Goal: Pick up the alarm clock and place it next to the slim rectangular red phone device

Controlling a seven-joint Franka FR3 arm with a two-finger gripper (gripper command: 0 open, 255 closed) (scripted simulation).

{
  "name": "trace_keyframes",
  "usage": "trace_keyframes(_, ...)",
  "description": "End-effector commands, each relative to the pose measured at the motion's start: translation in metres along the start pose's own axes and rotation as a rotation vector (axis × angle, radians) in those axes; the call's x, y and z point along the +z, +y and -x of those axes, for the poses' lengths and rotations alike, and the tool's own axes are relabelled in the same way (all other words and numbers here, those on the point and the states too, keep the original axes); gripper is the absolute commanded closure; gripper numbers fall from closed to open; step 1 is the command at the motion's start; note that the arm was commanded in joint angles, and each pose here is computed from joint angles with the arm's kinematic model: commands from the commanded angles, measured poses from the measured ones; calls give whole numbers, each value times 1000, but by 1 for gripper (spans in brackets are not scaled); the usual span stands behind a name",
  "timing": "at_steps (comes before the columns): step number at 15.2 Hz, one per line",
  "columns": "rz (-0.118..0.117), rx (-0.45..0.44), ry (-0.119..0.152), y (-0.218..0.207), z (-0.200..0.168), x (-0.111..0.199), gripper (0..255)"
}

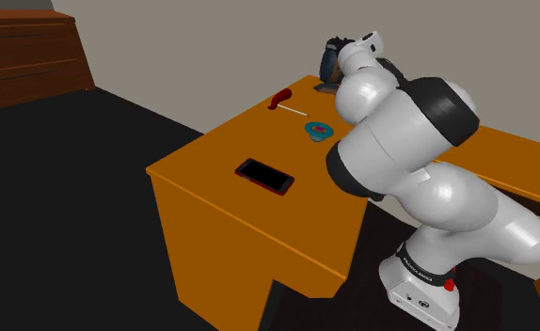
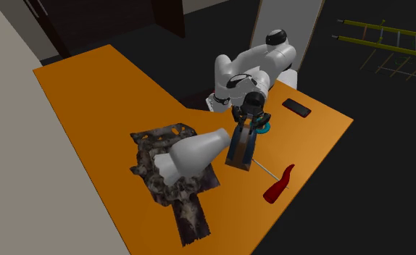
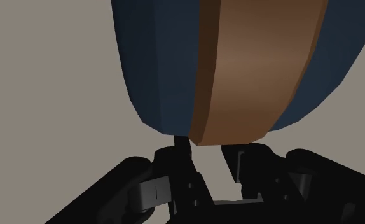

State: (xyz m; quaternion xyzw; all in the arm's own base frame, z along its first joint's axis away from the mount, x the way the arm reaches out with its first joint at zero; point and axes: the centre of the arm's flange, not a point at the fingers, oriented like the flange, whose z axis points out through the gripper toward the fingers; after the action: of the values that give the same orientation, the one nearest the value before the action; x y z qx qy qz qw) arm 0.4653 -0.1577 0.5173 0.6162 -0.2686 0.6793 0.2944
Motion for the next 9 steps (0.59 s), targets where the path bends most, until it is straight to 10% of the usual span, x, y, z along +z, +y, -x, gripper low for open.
trace_keyframes(1,0,0,0,0,-10,0,255)
trace_keyframes(9,0,0,0,0,-52,4,255)
